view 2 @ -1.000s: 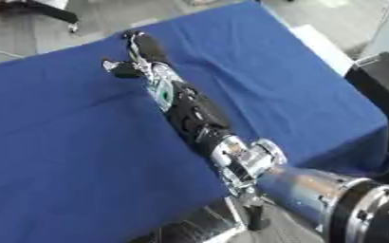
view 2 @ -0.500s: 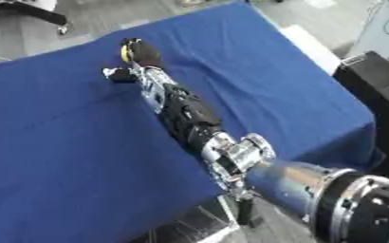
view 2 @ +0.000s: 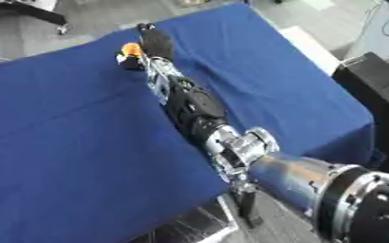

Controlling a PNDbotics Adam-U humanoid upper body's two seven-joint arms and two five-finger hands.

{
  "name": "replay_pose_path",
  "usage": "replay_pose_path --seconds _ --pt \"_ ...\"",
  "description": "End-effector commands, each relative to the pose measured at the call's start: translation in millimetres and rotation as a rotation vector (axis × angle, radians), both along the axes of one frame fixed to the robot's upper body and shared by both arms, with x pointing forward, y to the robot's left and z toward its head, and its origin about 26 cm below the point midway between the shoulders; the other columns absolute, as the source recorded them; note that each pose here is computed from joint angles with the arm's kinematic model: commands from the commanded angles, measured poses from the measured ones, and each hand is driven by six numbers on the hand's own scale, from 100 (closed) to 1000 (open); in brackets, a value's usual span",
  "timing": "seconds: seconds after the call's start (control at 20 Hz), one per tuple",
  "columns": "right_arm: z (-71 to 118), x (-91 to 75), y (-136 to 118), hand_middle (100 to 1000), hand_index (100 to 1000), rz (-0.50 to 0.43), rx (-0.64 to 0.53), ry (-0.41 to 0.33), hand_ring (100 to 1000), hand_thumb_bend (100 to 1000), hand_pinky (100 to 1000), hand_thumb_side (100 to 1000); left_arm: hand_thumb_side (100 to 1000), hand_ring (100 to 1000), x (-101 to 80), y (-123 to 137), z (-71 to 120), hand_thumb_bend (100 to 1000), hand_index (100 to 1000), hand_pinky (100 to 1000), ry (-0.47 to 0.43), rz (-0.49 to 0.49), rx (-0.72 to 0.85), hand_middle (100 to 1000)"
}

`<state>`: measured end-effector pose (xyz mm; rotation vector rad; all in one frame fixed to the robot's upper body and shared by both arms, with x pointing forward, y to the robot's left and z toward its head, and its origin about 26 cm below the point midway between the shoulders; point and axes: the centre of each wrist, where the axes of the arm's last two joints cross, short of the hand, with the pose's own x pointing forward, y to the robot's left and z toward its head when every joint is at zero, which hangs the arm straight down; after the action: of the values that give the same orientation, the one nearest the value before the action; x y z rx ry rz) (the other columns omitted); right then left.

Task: Pick up the objects with one hand, pass them to the other hand, and then place them into the box on the other side of the table.

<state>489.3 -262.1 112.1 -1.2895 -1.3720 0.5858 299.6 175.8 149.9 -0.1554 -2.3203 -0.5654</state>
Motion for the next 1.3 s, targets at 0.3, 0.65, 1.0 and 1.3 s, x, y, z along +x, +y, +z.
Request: replay_pose_path --seconds 0.3,0.65,1.0,1.3 --pt "4.9 2.7 -20 724 856 -0.057 0.024 0.067 314 410 663 504 758 607 -0.6 -4 6.7 257 848 606 -0.030 -0.015 0.007 662" --pt "2.1 2.2 -27 662 820 -0.081 0.045 0.081 270 356 647 429 761 603 -1.0 -6 9.1 256 849 605 -0.037 -0.027 0.007 661" --pt "8.9 3.0 -31 597 783 -0.128 0.067 -0.001 211 327 628 413 764 602 -1.4 -9 12.3 252 850 600 -0.046 -0.042 0.006 695" --pt "13.2 3.8 -31 497 634 -0.145 0.090 -0.061 158 179 602 245 764 600 -1.5 -10 14.0 253 851 595 -0.049 -0.048 0.004 695"
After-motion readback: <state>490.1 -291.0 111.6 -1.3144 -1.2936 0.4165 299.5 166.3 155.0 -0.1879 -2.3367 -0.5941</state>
